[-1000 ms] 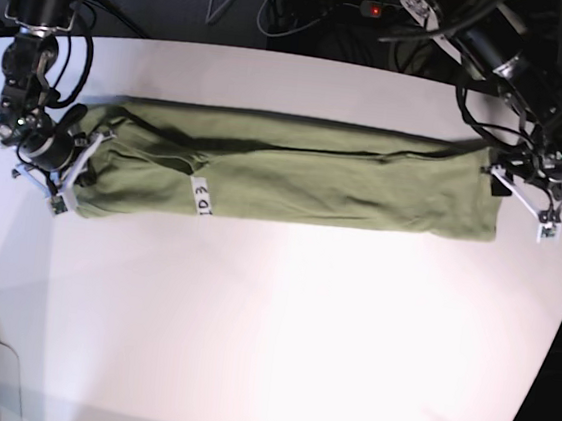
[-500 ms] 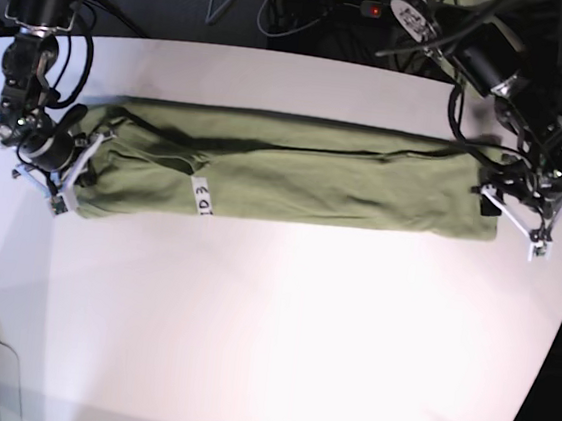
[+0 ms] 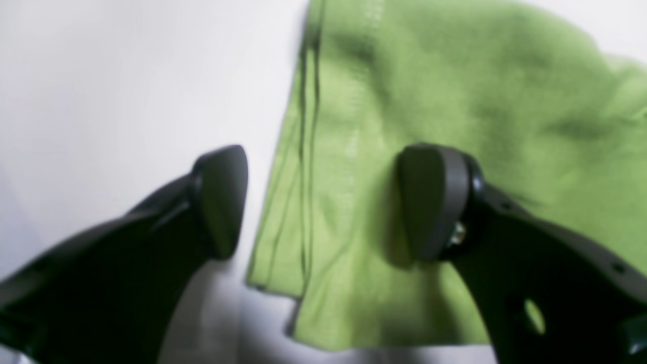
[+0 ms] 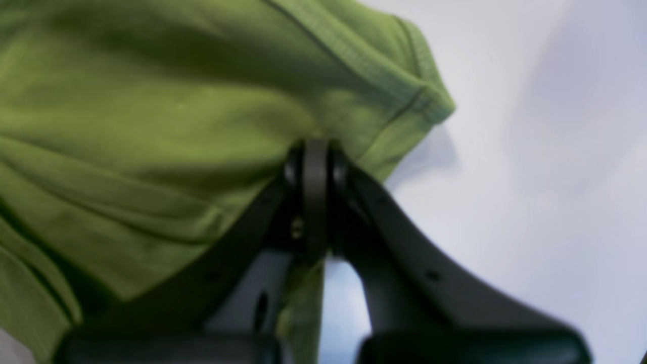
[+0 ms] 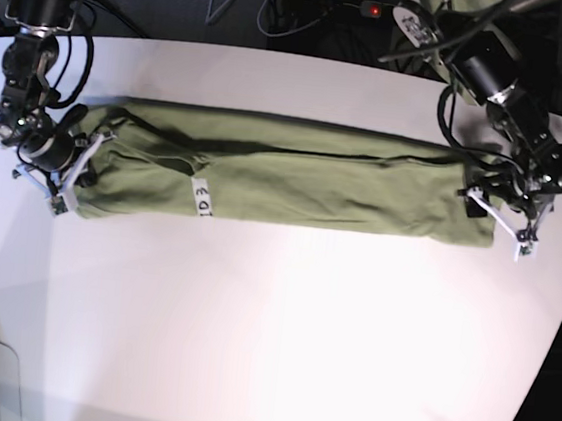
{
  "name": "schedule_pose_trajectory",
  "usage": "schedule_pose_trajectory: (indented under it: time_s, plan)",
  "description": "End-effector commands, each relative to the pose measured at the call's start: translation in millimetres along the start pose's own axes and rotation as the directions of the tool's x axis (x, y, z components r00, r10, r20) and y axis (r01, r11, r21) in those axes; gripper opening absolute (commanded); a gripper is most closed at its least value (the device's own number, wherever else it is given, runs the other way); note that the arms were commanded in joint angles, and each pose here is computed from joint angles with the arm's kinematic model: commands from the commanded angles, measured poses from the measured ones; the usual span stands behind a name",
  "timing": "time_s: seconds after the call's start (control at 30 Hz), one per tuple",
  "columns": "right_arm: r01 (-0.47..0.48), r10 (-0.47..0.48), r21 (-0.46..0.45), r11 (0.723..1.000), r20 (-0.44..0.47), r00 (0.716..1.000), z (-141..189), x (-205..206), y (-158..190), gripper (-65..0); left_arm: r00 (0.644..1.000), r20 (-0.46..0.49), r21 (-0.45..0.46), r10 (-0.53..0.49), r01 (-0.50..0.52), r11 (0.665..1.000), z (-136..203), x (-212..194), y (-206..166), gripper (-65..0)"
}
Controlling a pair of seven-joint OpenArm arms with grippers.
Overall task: Fold the T-shirt properly
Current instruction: 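Adjust the left gripper's grip on the strip end and flatten it, then carry the strip end with the left gripper toward the middle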
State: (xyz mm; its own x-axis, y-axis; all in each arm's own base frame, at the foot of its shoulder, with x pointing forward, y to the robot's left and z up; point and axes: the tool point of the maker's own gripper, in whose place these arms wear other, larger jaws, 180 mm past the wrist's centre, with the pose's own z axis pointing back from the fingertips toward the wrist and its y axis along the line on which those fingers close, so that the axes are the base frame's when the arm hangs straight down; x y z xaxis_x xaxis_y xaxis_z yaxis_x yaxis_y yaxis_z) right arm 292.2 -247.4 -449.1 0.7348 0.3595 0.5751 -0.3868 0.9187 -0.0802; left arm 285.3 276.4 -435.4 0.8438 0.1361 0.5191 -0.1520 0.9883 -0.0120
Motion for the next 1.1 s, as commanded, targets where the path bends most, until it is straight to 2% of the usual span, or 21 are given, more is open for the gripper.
schedule_pose_trajectory:
  time_s: [0.0, 0.1, 0.17, 0.23, 0.37, 0.4, 0.47, 0.57, 0.73, 0.93, 1.07]
  plan:
    - [-0.040, 0.045, 0.031, 0.999, -0.209, 0.977, -2.1, -49.6, 13.6, -64.6, 1.000, 0.025, 0.009, -0.005, 0.005, 1.000, 2.3, 11.7, 1.3, -19.7]
    - [-0.040, 0.045, 0.031, 0.999, -0.209, 0.977, -2.1, -49.6, 13.6, -64.6, 1.000, 0.026, 0.008, -0.003, 0.003, 1.000, 2.2, 11.0, 1.1, -20.1]
    - [-0.040, 0.045, 0.031, 0.999, -0.209, 0.977, -2.1, -49.6, 13.6, -64.6, 1.000, 0.024, 0.008, -0.003, 0.003, 1.000, 2.1, 10.2, 1.2, -25.0]
    - [-0.040, 0.045, 0.031, 0.999, -0.209, 0.977, -2.1, -49.6, 13.6, -64.6, 1.000, 0.024, 0.006, -0.002, 0.002, 1.000, 1.8, 10.0, 0.8, -35.5]
    - [-0.040, 0.045, 0.031, 0.999, -0.209, 0.977, -2.1, -49.6, 13.6, -64.6, 1.000, 0.017, 0.005, -0.005, 0.005, 1.000, 1.4, 8.0, -0.3, -63.4]
    - [-0.040, 0.045, 0.031, 0.999, -0.209, 0.977, -2.1, -49.6, 13.6, -64.6, 1.000, 0.013, 0.006, -0.006, 0.006, 1.000, 1.4, 7.3, -0.1, -65.0]
    - [-0.040, 0.045, 0.031, 0.999, -0.209, 0.977, -2.1, -49.6, 13.6, -64.6, 1.000, -0.016, 0.007, -0.006, 0.006, 1.000, 1.7, 2.1, 0.2, -61.8]
    - [-0.039, 0.045, 0.031, 0.999, -0.210, 0.977, -2.2, -50.1, 13.8, -64.6, 0.999, -0.042, 0.018, -0.004, 0.004, 1.000, 6.2, 0.6, 3.3, -62.2]
    - [-0.039, 0.045, 0.031, 0.999, -0.210, 0.977, -2.2, -50.1, 13.8, -64.6, 1.000, -0.017, 0.057, -0.016, 0.017, 0.998, 26.3, 14.1, -0.7, -62.2]
    - [-0.040, 0.045, 0.031, 0.999, -0.209, 0.977, -2.1, -49.6, 13.6, -64.6, 0.985, 0.060, 0.094, -0.162, 0.156, 0.983, 60.7, 52.3, -31.1, -62.3]
    - [-0.040, 0.045, 0.031, 0.999, -0.209, 0.977, -2.1, -49.6, 13.6, -64.6, 0.964, 0.039, 0.122, -0.261, 0.255, 0.959, 75.8, 65.7, -46.4, -62.3]
